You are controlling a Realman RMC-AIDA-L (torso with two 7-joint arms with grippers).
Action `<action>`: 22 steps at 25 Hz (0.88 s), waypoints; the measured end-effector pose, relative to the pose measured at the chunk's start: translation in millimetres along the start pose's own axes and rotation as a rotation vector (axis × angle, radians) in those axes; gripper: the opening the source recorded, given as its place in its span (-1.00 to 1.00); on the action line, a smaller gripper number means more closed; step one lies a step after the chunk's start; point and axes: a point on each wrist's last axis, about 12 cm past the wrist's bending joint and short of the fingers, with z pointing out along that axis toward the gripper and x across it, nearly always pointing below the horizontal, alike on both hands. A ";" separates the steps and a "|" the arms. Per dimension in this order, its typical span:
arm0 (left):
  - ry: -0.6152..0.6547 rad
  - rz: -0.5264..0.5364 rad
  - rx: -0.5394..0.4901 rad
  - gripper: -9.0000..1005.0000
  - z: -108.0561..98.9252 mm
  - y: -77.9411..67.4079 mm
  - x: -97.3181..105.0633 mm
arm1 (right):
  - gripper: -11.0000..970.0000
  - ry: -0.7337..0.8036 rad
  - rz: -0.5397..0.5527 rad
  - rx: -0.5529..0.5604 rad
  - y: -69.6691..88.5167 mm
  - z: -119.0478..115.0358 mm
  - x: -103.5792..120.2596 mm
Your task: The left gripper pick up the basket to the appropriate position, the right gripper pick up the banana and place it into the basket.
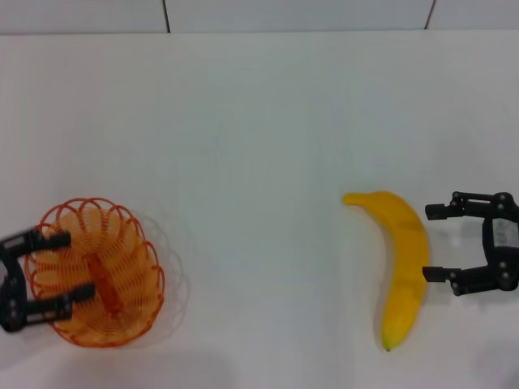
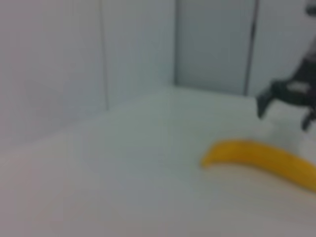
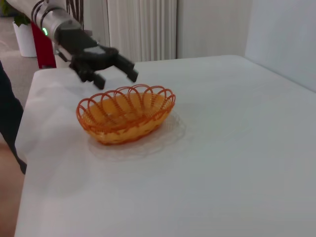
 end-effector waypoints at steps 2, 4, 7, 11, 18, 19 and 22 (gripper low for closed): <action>-0.078 0.016 -0.046 0.71 1.3 5.9 -9.1 | 0.83 -0.005 -0.001 0.003 -0.2 0.2 -0.5; -0.162 0.015 -0.089 0.71 3.5 13.8 -21.0 | 0.83 -0.010 -0.002 0.006 -0.5 0.2 -1.0; -0.286 -0.059 -0.131 0.71 10.3 32.6 -45.8 | 0.83 -0.013 -0.004 0.006 -1.2 0.8 -1.9; -0.260 -0.276 -0.149 0.71 18.1 70.5 -80.6 | 0.83 -0.017 -0.012 0.002 -3.2 3.3 -4.7; 0.113 -0.406 -0.145 0.71 24.7 122.9 -146.8 | 0.83 -0.027 -0.022 -0.009 -5.2 6.7 -8.8; 0.184 -0.386 -0.133 0.71 26.5 126.5 -158.3 | 0.83 -0.026 -0.023 -0.010 -5.3 6.8 -9.0; 0.353 -0.297 -0.117 0.71 30.7 129.5 -182.3 | 0.83 -0.027 -0.026 -0.012 -6.1 7.4 -10.0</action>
